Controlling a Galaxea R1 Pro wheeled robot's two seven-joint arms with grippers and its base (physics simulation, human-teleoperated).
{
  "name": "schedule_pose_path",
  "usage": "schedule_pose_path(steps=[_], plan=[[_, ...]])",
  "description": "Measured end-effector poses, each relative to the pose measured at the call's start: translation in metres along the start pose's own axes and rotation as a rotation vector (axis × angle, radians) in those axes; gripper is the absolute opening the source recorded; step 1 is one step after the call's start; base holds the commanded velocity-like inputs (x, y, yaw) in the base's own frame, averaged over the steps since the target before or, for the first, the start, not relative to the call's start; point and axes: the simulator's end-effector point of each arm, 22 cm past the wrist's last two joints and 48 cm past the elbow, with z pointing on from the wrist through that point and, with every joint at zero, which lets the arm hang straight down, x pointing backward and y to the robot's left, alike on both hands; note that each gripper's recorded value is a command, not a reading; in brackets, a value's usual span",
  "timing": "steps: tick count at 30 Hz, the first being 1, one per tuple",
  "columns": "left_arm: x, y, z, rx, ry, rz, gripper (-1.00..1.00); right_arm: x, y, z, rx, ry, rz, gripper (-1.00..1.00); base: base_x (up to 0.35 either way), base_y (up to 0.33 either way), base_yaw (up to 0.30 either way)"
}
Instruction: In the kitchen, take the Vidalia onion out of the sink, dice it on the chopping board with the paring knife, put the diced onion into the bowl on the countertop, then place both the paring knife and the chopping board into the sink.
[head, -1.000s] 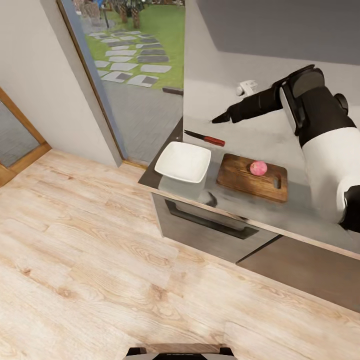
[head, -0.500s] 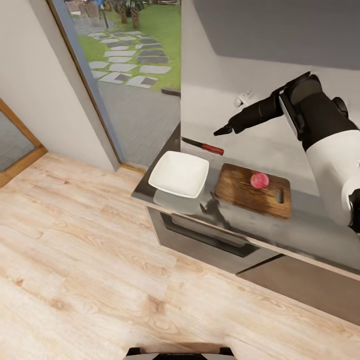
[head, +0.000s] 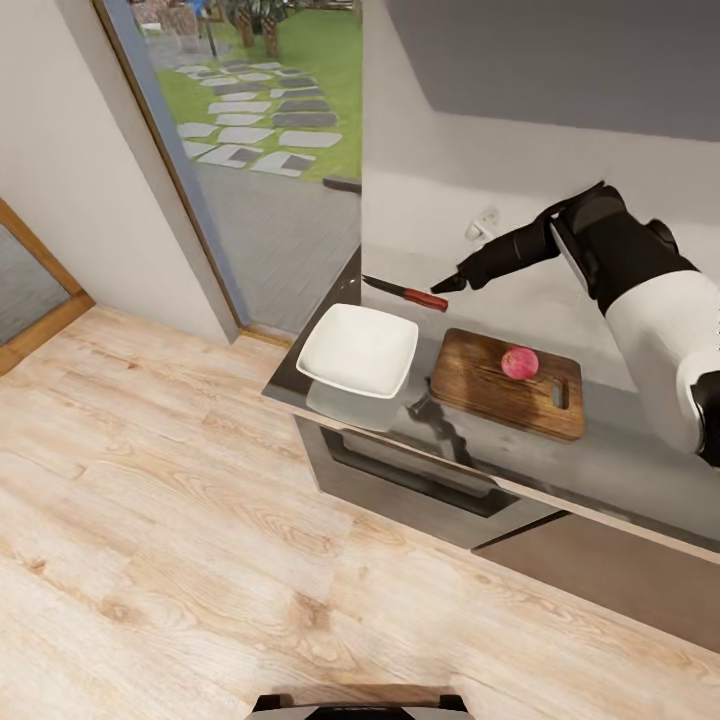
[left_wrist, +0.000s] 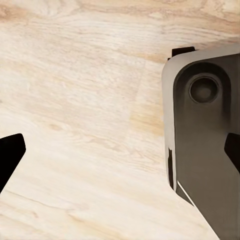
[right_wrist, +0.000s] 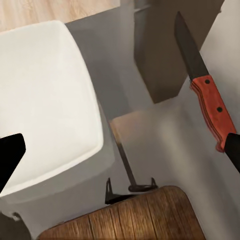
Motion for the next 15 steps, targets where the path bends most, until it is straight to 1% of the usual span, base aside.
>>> schedule_pose_path(steps=[8, 15], plan=[[0.000, -0.001, 0.000, 0.002, 0.001, 0.000, 1.00, 0.013, 0.000, 0.009, -0.017, 0.006, -0.013, 1.00, 0.006, 0.000, 0.000], [0.000, -0.001, 0.000, 0.002, 0.001, 0.000, 1.00, 0.014, 0.004, 0.014, -0.026, 0.011, -0.022, 1.00, 0.106, 0.054, 0.000]])
